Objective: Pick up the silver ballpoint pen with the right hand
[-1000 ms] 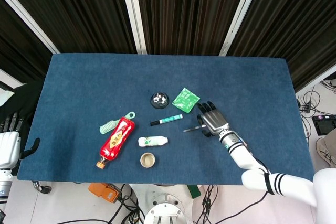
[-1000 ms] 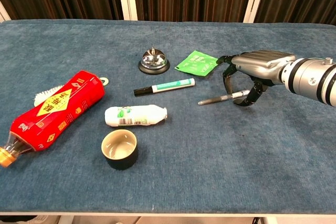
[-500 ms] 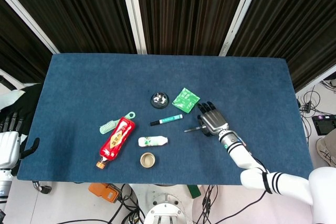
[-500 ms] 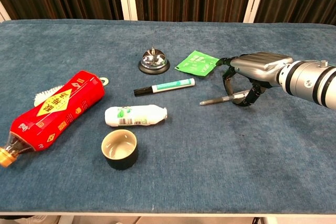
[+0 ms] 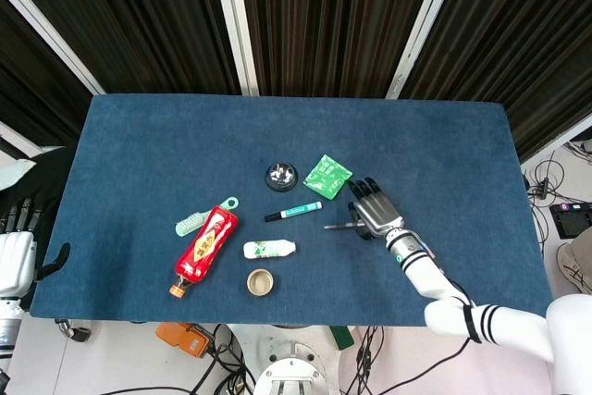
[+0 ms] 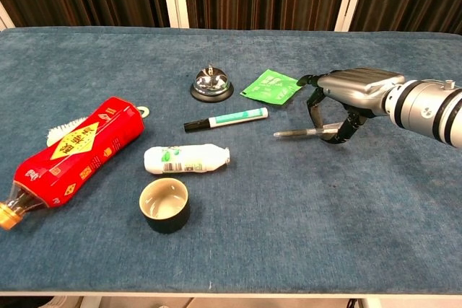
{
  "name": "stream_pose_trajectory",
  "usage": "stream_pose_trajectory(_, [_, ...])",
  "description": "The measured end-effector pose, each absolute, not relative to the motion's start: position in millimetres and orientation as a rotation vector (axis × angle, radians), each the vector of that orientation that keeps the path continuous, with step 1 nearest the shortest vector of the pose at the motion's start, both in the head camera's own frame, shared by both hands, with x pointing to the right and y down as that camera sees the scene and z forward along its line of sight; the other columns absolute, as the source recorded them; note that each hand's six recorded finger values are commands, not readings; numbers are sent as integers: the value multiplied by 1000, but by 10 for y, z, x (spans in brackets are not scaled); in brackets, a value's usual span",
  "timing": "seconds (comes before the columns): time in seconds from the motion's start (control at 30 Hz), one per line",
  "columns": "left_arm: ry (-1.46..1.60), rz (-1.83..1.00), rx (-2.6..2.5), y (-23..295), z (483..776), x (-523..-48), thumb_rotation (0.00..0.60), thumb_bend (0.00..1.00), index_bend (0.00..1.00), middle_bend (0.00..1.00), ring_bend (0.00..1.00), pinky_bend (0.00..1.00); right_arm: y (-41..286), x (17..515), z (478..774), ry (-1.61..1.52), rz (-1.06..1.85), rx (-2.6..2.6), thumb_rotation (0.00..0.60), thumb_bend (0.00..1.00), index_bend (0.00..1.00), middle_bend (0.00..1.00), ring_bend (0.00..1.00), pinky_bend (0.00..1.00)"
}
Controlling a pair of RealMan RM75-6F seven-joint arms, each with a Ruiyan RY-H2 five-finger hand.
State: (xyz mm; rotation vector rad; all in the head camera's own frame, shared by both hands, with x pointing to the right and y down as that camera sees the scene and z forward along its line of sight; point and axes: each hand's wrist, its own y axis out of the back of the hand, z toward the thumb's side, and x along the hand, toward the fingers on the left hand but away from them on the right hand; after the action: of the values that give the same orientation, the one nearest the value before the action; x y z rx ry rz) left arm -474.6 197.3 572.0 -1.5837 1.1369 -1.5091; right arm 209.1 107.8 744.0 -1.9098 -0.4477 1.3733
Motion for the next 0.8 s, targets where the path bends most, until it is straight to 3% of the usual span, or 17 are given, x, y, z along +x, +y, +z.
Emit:
stream_pose_trajectory(0.33, [1128, -1511, -1578, 1976, 5717, -4752, 600, 313, 138, 9, 37, 141, 787, 2077, 7045, -544, 1300, -1862, 600, 586, 671, 78, 120, 41])
stream_pose_trajectory(0.8, [1152, -1525, -1574, 1949, 5740, -4798, 600, 313, 138, 9, 37, 141, 4, 2156, 5798, -854, 1133, -1744, 600, 590, 708, 77, 121, 61])
